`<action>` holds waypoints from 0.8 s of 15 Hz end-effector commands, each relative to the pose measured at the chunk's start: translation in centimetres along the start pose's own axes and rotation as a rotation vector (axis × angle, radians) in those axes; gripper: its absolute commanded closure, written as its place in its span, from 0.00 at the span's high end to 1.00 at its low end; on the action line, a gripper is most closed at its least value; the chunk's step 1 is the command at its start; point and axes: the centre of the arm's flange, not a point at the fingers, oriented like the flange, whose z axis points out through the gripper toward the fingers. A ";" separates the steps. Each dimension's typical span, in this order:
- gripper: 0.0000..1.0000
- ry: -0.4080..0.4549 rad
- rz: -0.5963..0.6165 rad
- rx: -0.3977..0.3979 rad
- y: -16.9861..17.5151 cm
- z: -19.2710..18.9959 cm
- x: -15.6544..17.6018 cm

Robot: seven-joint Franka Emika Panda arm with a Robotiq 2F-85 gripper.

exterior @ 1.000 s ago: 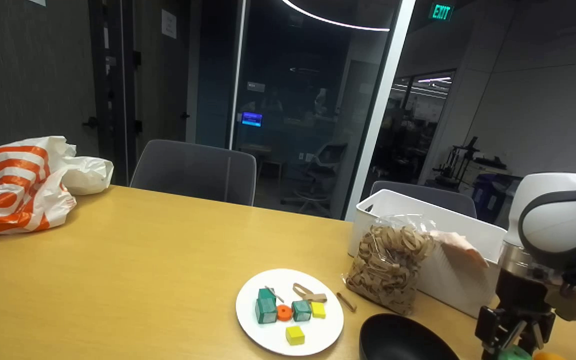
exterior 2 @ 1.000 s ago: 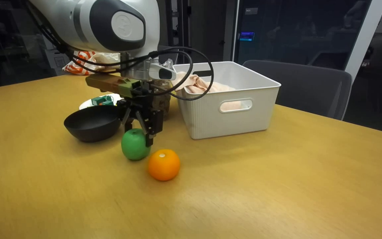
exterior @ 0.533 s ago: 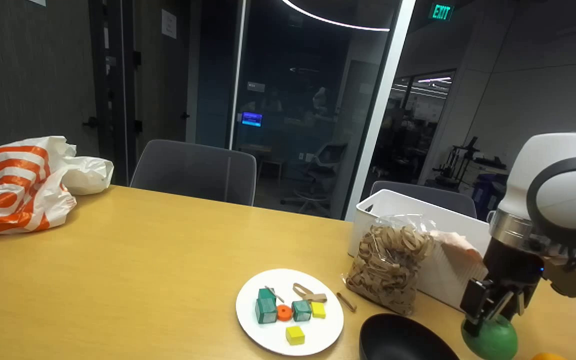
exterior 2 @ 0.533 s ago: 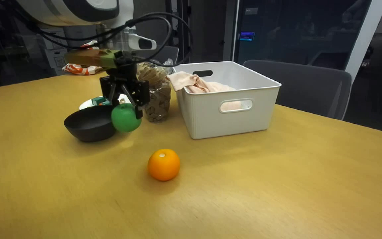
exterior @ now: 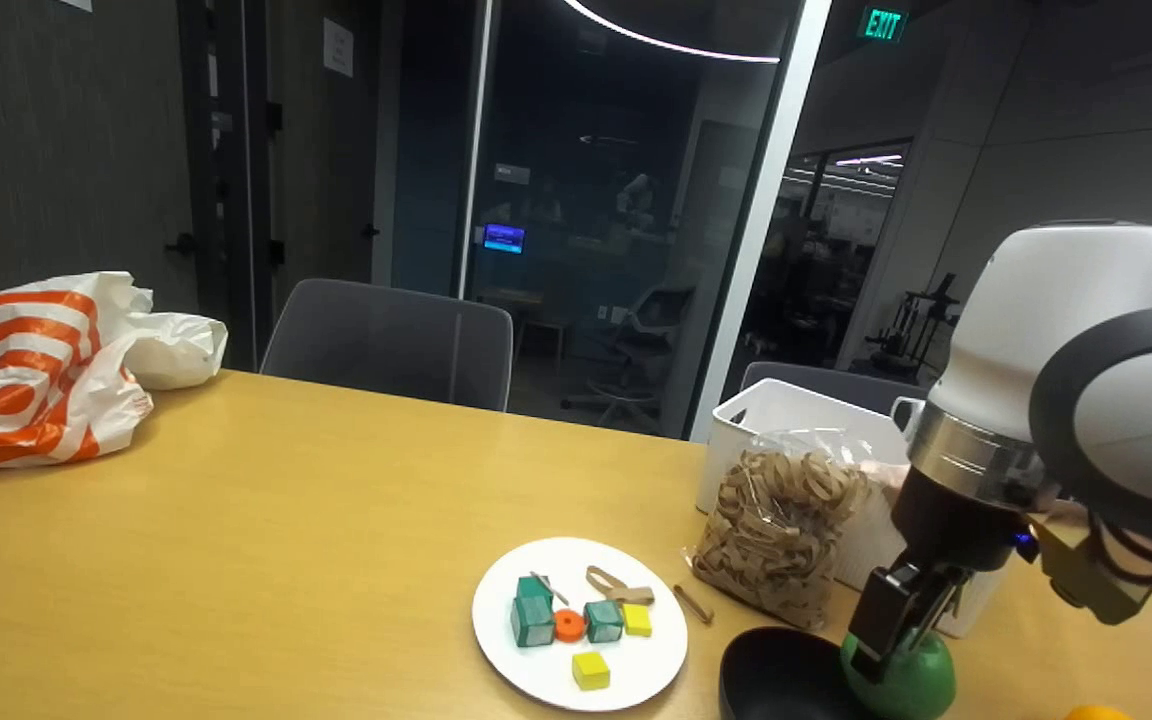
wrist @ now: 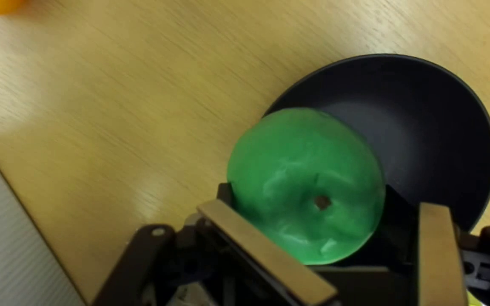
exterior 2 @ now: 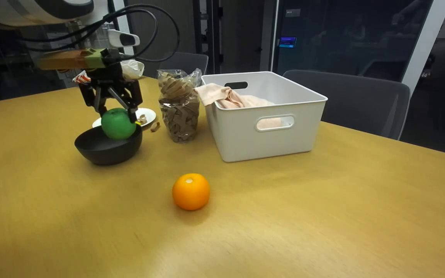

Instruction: Pick up the black bowl and pour all its contents onto the white paper plate, pick up the orange and green apple toys and put them into the black bowl one by one

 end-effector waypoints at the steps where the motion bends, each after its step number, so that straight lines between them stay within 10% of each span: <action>1: 0.92 0.039 -0.060 -0.028 -2.1 1.2 1.0; 12: 1.00 -0.019 0.125 -0.068 5.7 1.8 0.5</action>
